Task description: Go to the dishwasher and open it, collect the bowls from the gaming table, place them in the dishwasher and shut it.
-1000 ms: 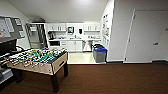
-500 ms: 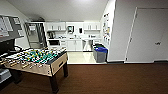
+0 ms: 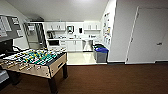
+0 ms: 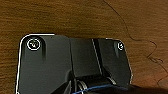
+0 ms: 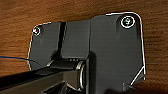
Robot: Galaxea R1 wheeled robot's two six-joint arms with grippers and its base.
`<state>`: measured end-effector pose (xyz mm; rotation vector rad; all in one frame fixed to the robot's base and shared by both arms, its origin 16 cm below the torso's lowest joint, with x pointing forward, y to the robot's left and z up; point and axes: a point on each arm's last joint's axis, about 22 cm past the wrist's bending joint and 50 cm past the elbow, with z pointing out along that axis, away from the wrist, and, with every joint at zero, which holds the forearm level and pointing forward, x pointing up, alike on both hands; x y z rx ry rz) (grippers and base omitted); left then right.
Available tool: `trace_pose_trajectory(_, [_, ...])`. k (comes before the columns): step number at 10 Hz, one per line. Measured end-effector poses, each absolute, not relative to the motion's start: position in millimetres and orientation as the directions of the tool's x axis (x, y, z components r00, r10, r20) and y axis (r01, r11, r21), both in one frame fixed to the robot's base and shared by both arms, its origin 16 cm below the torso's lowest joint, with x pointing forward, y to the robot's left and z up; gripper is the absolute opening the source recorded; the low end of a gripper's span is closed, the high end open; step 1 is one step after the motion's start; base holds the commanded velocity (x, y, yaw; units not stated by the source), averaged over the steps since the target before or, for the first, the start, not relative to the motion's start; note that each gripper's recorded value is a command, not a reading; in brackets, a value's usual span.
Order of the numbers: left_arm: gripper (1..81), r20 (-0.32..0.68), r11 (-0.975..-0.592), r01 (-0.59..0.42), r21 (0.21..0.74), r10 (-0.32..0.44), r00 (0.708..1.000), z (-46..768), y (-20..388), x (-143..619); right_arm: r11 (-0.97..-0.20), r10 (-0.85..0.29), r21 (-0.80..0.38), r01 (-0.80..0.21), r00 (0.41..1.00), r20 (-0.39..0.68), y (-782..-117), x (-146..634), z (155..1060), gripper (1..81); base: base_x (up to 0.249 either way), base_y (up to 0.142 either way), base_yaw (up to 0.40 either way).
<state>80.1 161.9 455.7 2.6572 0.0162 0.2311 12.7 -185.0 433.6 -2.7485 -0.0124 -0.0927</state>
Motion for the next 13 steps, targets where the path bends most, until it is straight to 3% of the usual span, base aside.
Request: trace_pose_trajectory(13, [81.1, 0.160, -0.889, -0.028, 0.456, 0.051, 0.986, 455.7, 161.8, 80.2, -0.924, -0.005, -0.381, 0.024, 0.997, 0.073, -183.8, 18.8, 433.7, 81.1, 0.135, 0.000, 0.000])
